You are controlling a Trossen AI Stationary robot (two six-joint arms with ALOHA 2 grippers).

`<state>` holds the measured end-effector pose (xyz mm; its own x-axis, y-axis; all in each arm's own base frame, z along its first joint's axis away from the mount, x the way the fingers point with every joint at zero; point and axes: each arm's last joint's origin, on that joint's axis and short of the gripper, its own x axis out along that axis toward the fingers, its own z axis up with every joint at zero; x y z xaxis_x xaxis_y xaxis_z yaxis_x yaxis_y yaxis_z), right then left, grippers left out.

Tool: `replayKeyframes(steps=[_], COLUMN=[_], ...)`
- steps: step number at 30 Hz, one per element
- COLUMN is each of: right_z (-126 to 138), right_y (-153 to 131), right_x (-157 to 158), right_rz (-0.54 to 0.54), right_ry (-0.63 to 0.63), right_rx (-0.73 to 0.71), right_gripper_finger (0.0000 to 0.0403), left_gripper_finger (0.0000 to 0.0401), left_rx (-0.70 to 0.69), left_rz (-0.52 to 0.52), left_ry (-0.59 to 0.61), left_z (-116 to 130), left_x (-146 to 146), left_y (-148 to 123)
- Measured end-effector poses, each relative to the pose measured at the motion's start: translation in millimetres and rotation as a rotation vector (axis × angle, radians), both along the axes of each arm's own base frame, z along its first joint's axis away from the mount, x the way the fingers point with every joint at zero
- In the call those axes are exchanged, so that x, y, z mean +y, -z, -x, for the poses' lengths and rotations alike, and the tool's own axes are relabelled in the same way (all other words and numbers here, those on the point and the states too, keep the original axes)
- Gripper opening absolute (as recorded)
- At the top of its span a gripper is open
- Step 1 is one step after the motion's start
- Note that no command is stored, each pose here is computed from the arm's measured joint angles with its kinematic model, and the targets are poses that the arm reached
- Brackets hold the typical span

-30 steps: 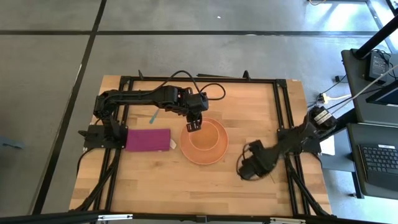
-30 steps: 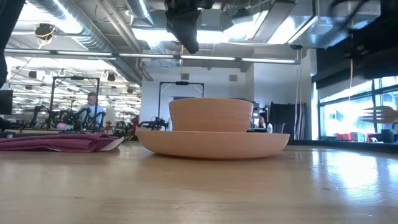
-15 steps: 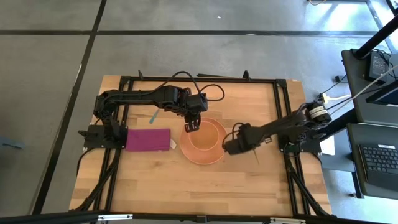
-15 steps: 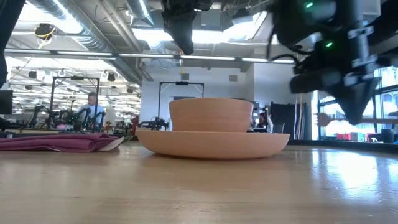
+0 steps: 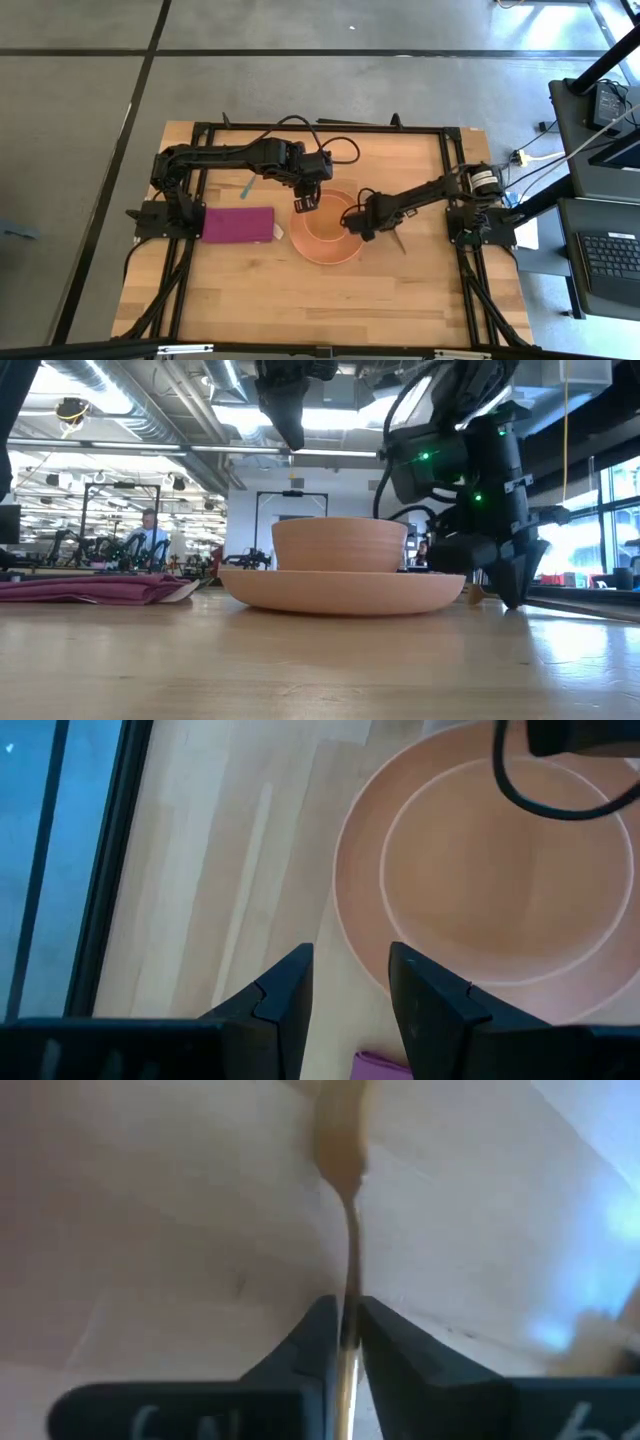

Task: Set table place
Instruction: Move the gold fork to the right of the orange plate

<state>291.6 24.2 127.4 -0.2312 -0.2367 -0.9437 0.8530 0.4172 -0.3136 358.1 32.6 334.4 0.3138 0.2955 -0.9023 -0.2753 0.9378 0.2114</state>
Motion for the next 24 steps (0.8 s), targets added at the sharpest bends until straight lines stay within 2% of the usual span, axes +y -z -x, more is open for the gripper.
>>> replayKeyframes(steps=[9, 16, 24], right_z=[-17.6, -17.9, -21.6], right_y=[-21.1, -47.8, -49.0], right_x=[0.3, -2.2, -12.6], right_rz=[0.006, 0.120, 0.198], right_ry=[-0.087, -0.088, -0.085], right_rx=[-0.066, 0.027, -0.001], right_gripper_finger=[0.0071, 0.0073, 0.0048], left_gripper_finger=[0.0125, 0.0125, 0.0125], left_rx=[0.014, 0.034, 0.037], left_rz=[-0.001, 0.002, 0.008], left_ry=[-0.002, -0.006, -0.025], left_z=[1.3, 3.3, 4.1], left_x=[0.0, -0.2, -0.2], left_y=[0.4, 1.0, 1.3])
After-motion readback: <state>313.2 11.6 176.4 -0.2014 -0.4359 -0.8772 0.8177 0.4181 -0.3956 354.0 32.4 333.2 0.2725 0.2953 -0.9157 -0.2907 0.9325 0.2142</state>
